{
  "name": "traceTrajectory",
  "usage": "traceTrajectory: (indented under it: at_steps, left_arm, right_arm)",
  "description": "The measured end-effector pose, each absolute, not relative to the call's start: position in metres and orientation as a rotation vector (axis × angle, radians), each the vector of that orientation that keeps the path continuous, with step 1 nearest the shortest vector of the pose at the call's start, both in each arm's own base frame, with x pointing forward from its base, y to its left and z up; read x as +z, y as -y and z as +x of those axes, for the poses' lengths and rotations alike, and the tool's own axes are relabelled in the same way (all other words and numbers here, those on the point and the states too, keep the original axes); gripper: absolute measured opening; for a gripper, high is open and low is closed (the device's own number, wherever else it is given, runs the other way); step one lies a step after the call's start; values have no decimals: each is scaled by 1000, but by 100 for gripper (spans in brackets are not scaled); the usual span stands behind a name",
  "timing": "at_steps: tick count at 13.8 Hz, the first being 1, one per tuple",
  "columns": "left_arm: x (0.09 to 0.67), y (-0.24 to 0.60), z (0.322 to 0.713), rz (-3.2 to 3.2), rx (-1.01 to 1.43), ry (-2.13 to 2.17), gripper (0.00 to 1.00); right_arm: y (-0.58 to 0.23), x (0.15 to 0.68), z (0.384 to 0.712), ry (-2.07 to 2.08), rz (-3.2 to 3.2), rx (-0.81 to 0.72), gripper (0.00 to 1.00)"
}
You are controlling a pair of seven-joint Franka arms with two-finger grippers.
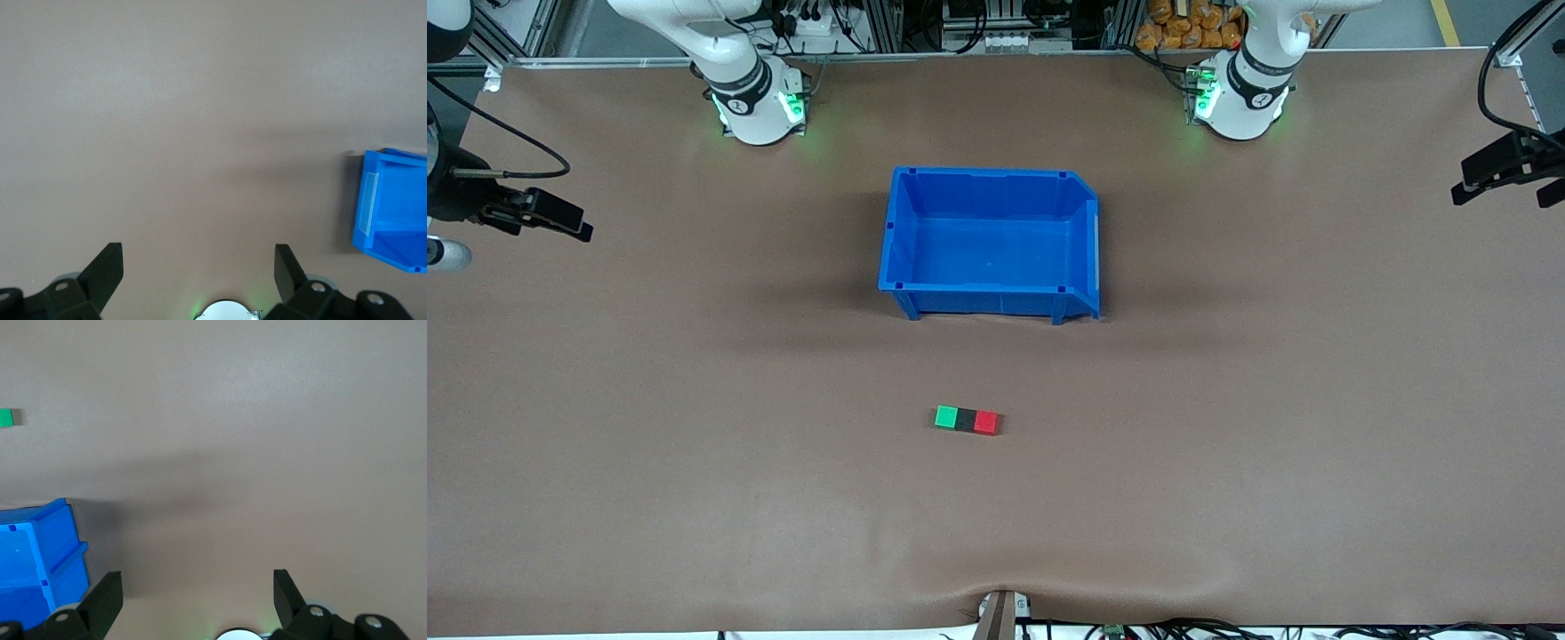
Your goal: Attach green and red cubes to black cube
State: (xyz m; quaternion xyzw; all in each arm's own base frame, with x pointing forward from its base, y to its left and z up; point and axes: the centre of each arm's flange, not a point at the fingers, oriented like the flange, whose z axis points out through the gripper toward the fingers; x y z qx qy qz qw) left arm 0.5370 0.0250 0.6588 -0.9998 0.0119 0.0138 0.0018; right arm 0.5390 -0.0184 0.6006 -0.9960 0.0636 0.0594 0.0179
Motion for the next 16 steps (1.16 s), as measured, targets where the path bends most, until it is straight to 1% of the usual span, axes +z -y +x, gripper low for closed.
traceTrajectory:
  at_steps: [4, 16]
  left_arm:
    - [656, -22, 539, -3136, 50, 35, 100]
    - [655, -24, 540, -3136, 50, 42, 100]
  right_arm:
    - [18, 600, 539, -195, -3094, 188, 100]
    - [16, 598, 539, -190, -3094, 197, 100]
